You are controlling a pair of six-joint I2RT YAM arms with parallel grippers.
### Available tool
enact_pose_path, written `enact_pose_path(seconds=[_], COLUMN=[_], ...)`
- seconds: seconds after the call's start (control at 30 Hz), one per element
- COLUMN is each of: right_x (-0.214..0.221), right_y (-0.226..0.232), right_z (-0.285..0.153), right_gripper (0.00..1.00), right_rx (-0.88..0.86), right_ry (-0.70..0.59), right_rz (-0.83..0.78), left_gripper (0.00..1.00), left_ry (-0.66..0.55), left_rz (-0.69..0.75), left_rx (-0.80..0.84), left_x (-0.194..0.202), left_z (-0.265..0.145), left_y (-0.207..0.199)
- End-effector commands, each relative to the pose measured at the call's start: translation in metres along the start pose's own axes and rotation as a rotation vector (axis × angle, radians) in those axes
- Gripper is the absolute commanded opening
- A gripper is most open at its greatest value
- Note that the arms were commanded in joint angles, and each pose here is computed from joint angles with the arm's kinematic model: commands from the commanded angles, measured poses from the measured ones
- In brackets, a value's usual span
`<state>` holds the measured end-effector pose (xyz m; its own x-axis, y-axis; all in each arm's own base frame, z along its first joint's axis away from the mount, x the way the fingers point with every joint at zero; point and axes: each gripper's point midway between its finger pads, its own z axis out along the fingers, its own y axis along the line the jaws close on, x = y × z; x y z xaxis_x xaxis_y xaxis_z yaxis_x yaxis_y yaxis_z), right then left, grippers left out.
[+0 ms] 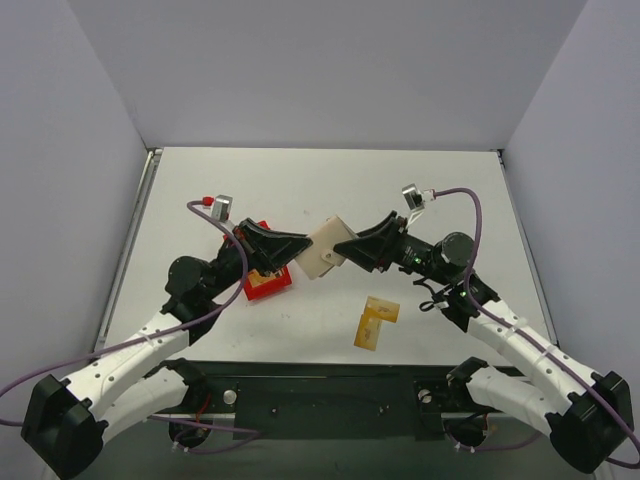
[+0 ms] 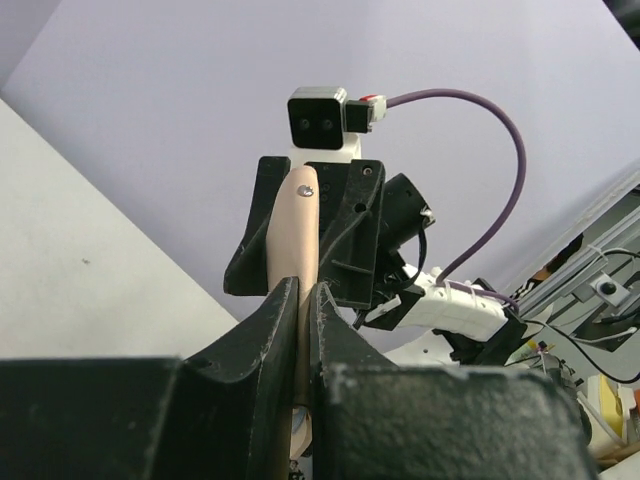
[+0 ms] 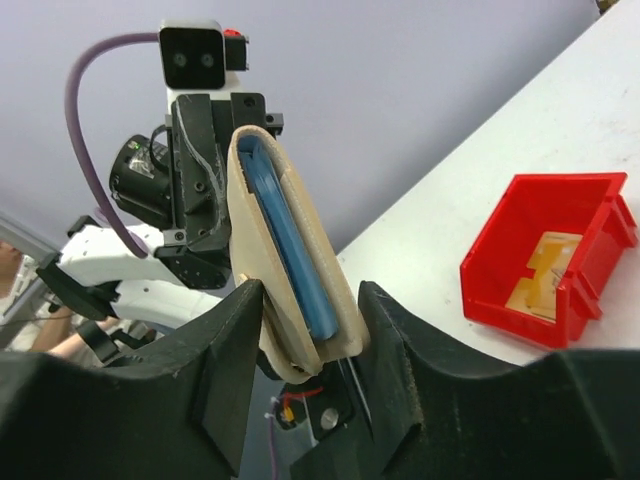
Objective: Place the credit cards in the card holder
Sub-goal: Open the card holder at the center of the board.
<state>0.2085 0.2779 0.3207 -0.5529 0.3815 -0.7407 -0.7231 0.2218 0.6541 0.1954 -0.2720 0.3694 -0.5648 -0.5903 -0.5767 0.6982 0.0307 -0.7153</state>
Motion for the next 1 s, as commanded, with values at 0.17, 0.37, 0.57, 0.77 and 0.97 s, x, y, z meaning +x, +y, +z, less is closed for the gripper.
enact_pose_path(seconds=[0.17, 0.37, 0.57, 0.77, 0.97], right_x=[-0.031, -0.028, -0.002, 0.021, 0.022], right_y=[0.023, 0.020, 0.048, 0.043, 0.050], right_z=[0.005, 0.004, -0.006, -0.016, -0.025], right_gripper=[0.04, 0.00, 0.00, 0.00, 0.00], right_rx=[-0.097, -0.065, -0.220, -0.230, -0.242], right_ry=[-0.112, 0.061, 0.309, 0.453, 0.458], right_rz=[0.018, 0.041, 0.052, 0.063, 0.003], left_gripper=[0.23, 0.55, 0.58, 0.57, 0.52], left_ry=[-0.043, 0.136, 0.302, 0.398, 0.467], left_rz=[0.049, 0.209, 0.292, 0.289, 0.265], left_rx=[0.059, 0.008, 0.030, 0.075, 0.110], left_x=[-0.013, -0.003, 0.008, 0.019, 0.029], left_z=[-0.005, -0.002, -0.007, -0.013, -0.014], left_y=[-0.024, -0.027, -0.030, -0.032, -0.030])
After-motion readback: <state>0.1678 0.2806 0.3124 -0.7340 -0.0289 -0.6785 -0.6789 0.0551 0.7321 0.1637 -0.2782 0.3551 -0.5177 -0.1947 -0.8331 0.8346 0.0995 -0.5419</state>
